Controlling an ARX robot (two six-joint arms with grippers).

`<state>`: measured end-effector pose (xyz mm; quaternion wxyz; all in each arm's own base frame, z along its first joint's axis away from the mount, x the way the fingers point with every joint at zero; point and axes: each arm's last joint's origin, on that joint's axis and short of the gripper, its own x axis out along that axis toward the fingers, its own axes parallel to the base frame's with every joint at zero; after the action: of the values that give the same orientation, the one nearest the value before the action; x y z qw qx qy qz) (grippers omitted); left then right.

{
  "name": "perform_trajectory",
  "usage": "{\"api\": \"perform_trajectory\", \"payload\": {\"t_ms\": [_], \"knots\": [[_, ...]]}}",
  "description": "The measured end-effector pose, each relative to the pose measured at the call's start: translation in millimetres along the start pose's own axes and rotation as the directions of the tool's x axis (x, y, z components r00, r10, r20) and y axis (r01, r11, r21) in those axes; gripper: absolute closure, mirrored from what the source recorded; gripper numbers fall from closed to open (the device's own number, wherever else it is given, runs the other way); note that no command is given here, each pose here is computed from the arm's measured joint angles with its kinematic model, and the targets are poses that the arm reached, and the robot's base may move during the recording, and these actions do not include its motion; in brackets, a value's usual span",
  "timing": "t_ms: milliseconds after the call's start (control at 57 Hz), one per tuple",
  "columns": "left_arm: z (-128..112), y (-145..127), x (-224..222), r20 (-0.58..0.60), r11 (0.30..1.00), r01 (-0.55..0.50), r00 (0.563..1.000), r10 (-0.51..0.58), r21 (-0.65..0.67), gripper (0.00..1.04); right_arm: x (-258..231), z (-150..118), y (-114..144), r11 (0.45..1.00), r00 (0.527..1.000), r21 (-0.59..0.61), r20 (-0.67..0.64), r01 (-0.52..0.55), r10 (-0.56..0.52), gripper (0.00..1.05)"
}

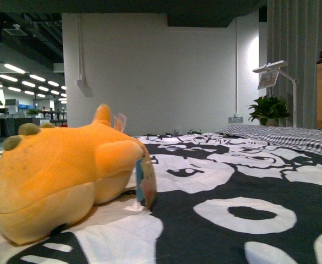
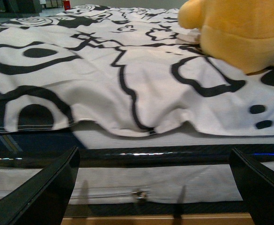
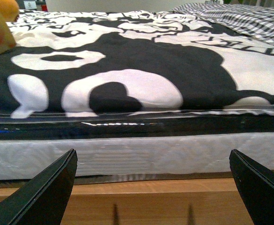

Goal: Put away toys

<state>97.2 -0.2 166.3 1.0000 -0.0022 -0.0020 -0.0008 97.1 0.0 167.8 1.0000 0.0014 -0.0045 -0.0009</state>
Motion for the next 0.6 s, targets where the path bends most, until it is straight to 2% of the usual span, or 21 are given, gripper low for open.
{"api": "perform_trajectory", "payload": {"t_ms": [597], "knots": [[0.1,0.1,0.0,0.001,1.0,-0.006,1.0,0.006,0.0,0.06,0.0,0.0,0.3,1.0,1.0,0.0,0.0,-0.011,0.011,0.06]]}}
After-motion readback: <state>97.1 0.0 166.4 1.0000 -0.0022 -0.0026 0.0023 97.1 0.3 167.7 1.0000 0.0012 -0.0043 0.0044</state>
